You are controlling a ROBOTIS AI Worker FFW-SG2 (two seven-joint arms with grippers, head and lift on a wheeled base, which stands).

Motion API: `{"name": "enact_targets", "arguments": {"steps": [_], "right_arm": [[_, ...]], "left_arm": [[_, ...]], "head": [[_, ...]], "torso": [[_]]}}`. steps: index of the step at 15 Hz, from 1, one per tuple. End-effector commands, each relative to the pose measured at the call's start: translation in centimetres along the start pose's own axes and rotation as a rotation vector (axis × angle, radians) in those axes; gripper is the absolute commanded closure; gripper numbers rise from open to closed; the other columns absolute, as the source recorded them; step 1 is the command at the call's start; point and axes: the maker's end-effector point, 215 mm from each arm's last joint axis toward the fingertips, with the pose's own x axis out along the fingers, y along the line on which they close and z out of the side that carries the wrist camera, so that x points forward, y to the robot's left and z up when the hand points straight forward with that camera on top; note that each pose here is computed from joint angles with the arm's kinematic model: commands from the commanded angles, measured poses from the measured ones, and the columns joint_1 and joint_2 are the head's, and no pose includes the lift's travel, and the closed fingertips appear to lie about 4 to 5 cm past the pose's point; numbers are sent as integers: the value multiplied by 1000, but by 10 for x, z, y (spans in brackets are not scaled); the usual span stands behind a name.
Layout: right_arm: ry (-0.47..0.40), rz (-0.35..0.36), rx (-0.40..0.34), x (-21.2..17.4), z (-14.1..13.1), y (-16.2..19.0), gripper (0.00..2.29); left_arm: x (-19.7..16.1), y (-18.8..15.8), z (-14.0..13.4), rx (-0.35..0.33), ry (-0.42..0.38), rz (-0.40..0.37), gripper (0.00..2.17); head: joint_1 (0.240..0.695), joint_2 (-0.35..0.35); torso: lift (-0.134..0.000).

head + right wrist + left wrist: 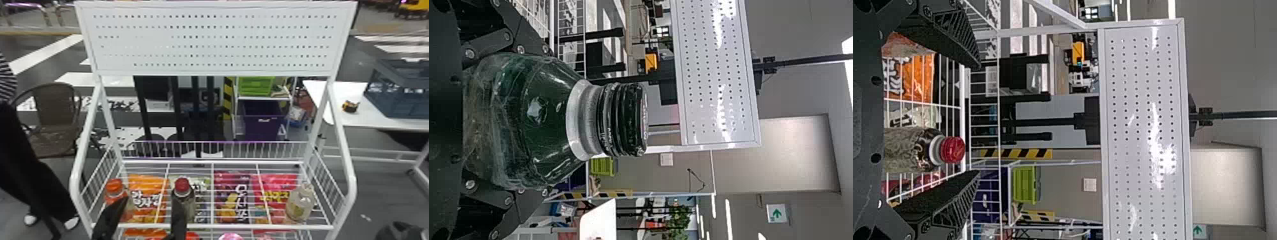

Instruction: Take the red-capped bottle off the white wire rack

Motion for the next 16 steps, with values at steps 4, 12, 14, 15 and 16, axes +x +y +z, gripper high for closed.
{"name": "enact_targets", "arguments": {"steps": [4,12,14,15,16], "right_arm": [[18,7,-3,3,0,4,1004],[64,49,19,17,-12,33,1004],[62,48,18,18,-12,32,1004],[63,48,20,18,-12,32,1004],[65,48,20,17,-13,32,1004]], "left_arm": [[-4,-3,-7,30,6,-1,140],[-3,-1,-9,53,15,5,140],[-4,-1,-11,53,18,3,140],[-5,-4,-15,51,24,-2,140],[-7,-10,-21,48,33,-13,140]], "head": [[499,0],[499,0],[499,0],[499,0],[499,0]], "torso": [[0],[0],[0],[0],[0]]}}
